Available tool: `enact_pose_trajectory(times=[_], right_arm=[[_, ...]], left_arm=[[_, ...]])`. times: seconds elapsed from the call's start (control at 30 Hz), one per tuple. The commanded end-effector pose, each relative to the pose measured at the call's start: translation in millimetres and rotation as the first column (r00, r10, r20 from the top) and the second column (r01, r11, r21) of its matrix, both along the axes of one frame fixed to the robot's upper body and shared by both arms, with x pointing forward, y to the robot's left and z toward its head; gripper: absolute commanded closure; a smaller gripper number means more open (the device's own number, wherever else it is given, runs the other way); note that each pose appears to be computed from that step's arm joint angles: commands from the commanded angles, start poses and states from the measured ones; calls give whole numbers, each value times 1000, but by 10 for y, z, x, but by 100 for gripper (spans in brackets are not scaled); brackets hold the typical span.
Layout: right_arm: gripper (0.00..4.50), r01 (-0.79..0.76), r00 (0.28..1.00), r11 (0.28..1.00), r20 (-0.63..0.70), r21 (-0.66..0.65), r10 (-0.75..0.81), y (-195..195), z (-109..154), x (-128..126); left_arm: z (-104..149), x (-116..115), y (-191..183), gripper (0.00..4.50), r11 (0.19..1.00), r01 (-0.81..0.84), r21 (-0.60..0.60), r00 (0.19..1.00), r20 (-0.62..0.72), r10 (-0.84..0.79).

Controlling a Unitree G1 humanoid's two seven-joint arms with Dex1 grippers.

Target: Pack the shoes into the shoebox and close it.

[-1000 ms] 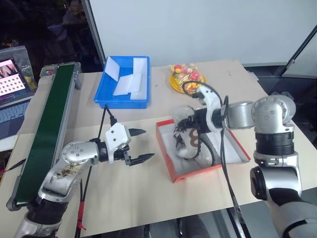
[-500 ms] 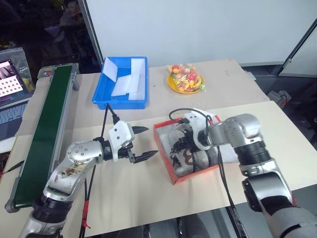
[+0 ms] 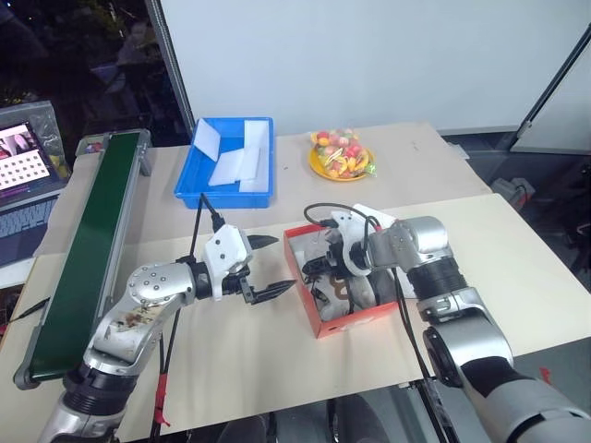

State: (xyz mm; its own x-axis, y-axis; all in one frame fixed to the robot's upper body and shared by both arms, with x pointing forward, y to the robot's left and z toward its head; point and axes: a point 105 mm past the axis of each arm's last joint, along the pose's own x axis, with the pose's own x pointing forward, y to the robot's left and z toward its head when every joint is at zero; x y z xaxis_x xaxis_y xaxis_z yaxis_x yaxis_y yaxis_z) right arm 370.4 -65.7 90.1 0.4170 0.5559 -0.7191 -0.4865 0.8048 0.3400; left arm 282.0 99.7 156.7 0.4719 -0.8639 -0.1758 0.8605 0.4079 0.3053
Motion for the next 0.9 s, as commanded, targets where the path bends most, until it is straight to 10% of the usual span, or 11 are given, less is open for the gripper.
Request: enact_pose_trajectory(times=[0.03, 0.77, 0.9], right_arm=[[35, 35, 991, 999, 129, 30, -39, -35, 439, 122], [35, 318, 782, 907, 464, 277, -416, -562, 1172, -210], [126, 318, 774, 921, 500, 223, -388, -536, 1037, -311]], left_arm=[[97, -30, -66, 0, 1000, 31, -5, 998, 45, -31], [84, 18, -135, 0, 995, 97, 8, 995, 31, -97], [86, 28, -143, 0, 994, 107, 10, 994, 33, -108]])
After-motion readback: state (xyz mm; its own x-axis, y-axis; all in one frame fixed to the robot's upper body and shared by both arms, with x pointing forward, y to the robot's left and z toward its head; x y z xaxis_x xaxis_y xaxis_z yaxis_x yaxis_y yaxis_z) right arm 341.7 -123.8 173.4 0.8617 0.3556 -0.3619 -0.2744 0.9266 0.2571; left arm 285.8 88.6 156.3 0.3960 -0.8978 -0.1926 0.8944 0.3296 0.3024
